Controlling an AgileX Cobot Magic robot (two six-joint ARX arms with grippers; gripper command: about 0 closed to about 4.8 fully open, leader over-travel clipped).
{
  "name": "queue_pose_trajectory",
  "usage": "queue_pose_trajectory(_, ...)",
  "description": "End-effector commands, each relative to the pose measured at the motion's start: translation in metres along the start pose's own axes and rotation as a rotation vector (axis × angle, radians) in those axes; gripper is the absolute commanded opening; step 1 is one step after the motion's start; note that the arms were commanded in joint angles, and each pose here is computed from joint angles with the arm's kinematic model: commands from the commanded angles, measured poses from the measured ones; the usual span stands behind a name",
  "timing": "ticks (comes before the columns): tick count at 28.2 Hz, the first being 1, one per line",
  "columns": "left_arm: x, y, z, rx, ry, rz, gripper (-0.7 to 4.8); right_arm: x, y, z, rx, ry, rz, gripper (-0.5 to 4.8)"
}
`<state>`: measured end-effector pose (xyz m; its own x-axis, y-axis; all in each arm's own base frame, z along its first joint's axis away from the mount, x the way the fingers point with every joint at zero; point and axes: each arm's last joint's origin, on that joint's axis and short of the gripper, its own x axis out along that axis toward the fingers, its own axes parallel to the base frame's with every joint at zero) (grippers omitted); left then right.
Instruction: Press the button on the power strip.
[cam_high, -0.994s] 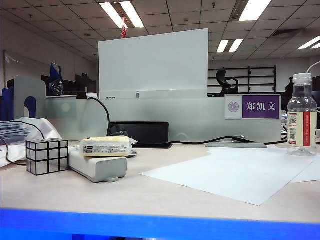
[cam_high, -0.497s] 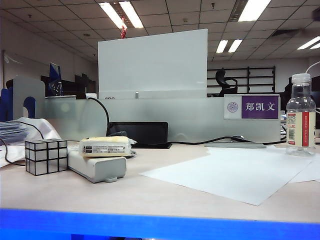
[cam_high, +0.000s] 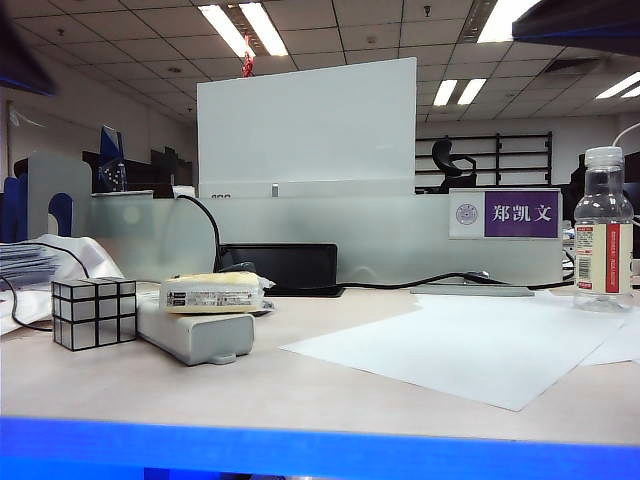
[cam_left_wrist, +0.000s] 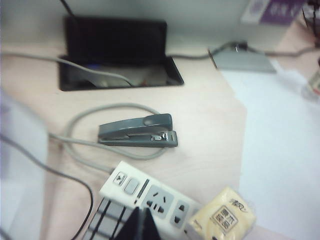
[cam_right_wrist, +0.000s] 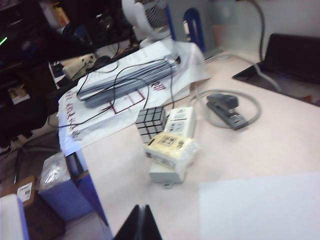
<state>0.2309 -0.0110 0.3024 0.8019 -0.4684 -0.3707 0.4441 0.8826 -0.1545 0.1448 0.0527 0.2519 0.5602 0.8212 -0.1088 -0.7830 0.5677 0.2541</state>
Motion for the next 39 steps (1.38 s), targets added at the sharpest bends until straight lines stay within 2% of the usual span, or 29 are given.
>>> queue_pose_trajectory(1,0.022,0.009,0.022,0.023,0.149,-0.046,-0.05,0.005,0.006,0.0,-0.014,0.007,0.022,0.03)
queue_pose_trajectory(4,0.047,0.012,0.039,0.047,0.267,-0.084,-0.05,0.008,0.01,-0.001,-0.015,0.016,0.049,0.03)
queue_pose_trajectory(7,0.069,0.019,0.052,0.048,0.349,-0.051,-0.05,0.01,0.012,-0.001,-0.019,0.02,0.064,0.03)
queue_pose_trajectory(12,0.102,0.015,0.066,0.072,0.511,-0.021,-0.05,0.011,0.012,-0.002,-0.02,0.022,0.047,0.03)
queue_pose_trajectory(15,0.119,0.012,0.069,0.097,0.595,-0.001,-0.05,0.013,0.012,-0.003,-0.028,0.031,0.039,0.04)
queue_pose_trajectory(21,0.157,0.004,0.061,0.193,0.747,0.062,-0.05,0.016,0.009,-0.005,-0.021,0.047,0.022,0.03)
queue_pose_trajectory(31,0.198,0.017,0.022,0.214,0.919,0.09,-0.05,0.019,0.011,-0.007,-0.017,0.063,0.046,0.03)
queue_pose_trajectory(34,0.201,0.018,0.021,0.22,0.906,0.081,-0.05,0.02,0.013,-0.008,-0.021,0.067,0.064,0.03)
queue_pose_trajectory(39,0.209,0.007,0.022,0.261,0.872,0.053,-0.05,0.022,0.017,-0.008,-0.024,0.073,0.085,0.03)
